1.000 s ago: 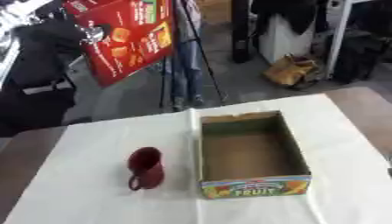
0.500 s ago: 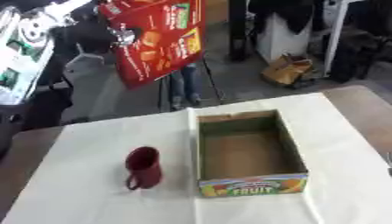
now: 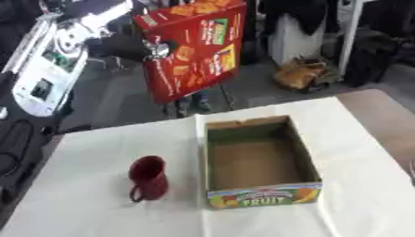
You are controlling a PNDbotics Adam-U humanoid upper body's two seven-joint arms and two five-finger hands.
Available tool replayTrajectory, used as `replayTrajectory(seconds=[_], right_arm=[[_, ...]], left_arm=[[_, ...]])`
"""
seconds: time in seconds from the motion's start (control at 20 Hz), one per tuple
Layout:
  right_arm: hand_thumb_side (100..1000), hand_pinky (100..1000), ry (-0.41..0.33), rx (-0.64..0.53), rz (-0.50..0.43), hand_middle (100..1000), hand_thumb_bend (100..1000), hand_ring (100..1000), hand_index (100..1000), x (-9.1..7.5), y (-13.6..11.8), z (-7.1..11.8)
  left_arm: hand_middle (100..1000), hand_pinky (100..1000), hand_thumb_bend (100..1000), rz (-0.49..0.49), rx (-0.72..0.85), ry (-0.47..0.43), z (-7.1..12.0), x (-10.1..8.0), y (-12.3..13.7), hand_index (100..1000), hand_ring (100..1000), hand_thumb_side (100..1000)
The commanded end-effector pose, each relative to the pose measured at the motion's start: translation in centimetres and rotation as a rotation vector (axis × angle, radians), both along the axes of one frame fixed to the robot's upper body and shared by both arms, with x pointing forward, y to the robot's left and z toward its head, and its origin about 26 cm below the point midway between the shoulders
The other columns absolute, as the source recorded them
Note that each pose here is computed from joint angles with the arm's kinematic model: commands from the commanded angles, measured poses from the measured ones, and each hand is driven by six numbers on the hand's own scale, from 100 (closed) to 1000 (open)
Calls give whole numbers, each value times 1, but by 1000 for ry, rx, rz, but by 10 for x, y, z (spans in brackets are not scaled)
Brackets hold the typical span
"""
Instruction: Pick up objects on the table and place them in the box.
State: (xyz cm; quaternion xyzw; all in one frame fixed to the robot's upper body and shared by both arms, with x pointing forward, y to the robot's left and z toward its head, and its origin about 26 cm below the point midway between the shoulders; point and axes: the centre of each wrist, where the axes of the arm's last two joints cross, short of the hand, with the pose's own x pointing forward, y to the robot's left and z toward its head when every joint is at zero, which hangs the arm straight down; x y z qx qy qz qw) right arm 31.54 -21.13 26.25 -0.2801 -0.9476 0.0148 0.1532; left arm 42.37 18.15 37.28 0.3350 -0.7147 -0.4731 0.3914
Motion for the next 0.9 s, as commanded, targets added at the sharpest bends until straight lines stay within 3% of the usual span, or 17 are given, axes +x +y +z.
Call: replayTrajectory(seconds=[0.05,0.9], right_arm=[[1000,996,-28,0,14,871,100,925,856,-3,3,7],[1000,998,-27,12,22,871,100,925,855,-3,5,8]], left_arm=[[400,104,188,-10,-2,-39,13,-4,-6,493,311,450],[405,109,171,-79,8,-11,-27,-1,-60,496,314,459]])
